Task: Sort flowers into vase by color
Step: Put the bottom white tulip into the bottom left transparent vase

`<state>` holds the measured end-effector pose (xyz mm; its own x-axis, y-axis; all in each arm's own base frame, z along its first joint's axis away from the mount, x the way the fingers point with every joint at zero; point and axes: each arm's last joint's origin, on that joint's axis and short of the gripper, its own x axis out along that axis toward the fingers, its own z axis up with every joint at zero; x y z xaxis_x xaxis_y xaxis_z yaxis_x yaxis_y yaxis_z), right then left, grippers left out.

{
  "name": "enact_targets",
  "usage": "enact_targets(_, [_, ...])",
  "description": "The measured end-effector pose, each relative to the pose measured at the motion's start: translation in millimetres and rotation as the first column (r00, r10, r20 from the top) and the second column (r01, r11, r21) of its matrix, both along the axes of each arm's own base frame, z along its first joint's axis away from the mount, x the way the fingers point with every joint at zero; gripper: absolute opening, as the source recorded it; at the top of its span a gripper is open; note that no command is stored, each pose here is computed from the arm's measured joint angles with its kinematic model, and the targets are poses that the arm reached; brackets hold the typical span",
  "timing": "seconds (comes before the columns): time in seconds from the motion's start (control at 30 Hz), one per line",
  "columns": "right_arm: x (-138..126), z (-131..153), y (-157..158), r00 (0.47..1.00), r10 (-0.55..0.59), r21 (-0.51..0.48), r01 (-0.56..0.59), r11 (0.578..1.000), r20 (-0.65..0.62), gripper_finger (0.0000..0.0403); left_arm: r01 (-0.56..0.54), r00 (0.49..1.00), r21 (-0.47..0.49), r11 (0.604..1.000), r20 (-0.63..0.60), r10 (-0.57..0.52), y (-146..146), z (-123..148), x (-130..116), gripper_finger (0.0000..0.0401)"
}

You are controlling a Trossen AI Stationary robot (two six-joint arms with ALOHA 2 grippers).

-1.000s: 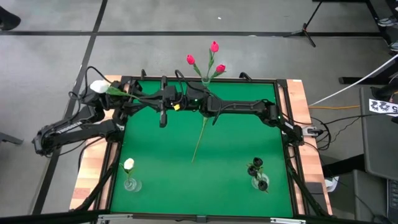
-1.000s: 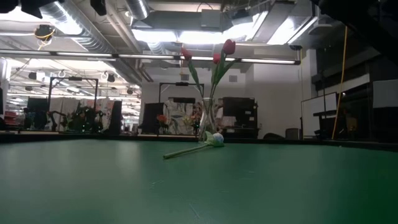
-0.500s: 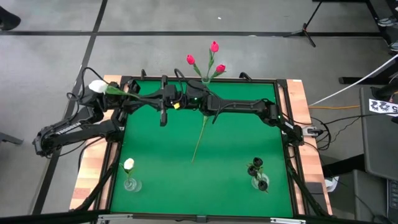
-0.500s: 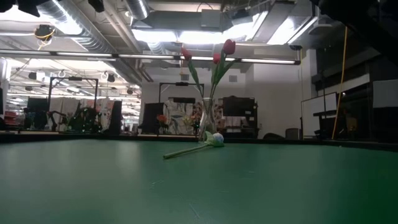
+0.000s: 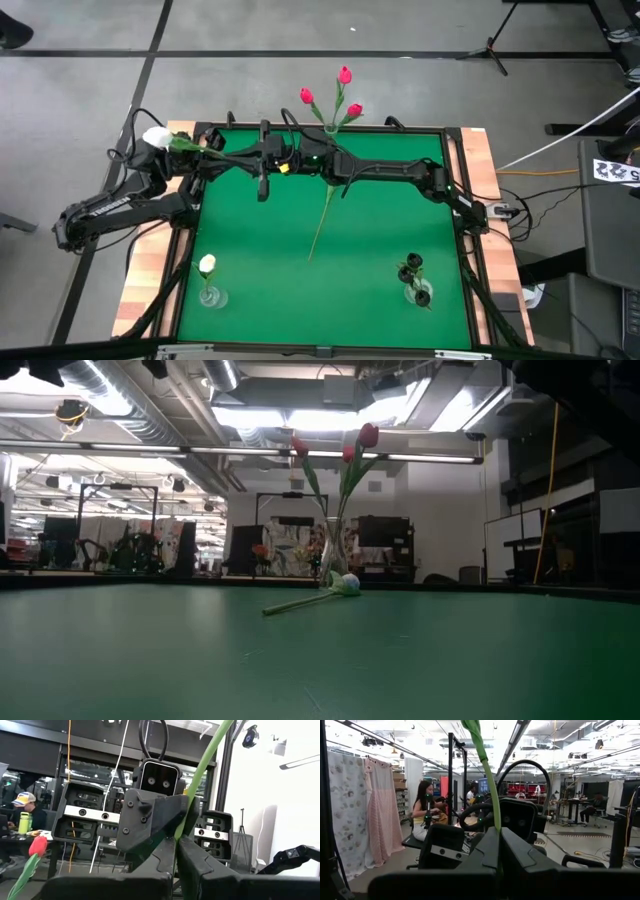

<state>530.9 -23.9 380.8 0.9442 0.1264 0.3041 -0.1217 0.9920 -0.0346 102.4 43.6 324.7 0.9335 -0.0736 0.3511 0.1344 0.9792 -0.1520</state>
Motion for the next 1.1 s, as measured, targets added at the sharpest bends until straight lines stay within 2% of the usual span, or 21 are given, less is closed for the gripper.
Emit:
enact_targets(0.27, [0,-1,0,1.0,0.01,-0.002,-0.01,1.0,-0.015,0.0021,-0.005,1.0,-0.004,1.0,-0.001,0.005,0,0,0,0.0002])
enact_targets(0.37, [0,-1,1,1.0,0.019,-0.006,-0.019,1.0,-0.017,0.0052,-0.008,1.0,-0.01,1.0,0.0,0.008,0,0,0,0.0002])
enact_targets(0.5, [0,-1,0,0.999,0.046,-0.008,-0.046,0.999,-0.019,0.0112,-0.013,1.0,-0.017,1.0,-0.001,0.013,-1,0,-2,0.0002])
enact_targets(0.63, [-3,6,-8,0.989,0.144,0.006,-0.144,0.99,-0.018,0.0166,-0.024,1.0,-0.022,0.999,0.001,0.024,-5,0,-9,0.0002])
enact_targets(0.73, [-5,15,-8,0.977,0.213,0.005,-0.213,0.977,-0.002,0.019,-0.023,1.0,-0.031,0.999,-0.002,0.023,-9,0,-17,0.0002])
enact_targets(0.97, [-25,52,-1,0.917,0.383,-0.102,-0.372,0.922,0.115,0.0199,0.055,0.997,-0.117,0.992,-0.044,-0.061,-25,-8,-40,0.0001])
enact_targets(1.1, [-41,75,3,0.896,0.413,-0.122,-0.398,0.909,0.16,0.0199,0.072,0.995,-0.147,0.987,-0.056,-0.081,-34,-13,-55,0.0001])
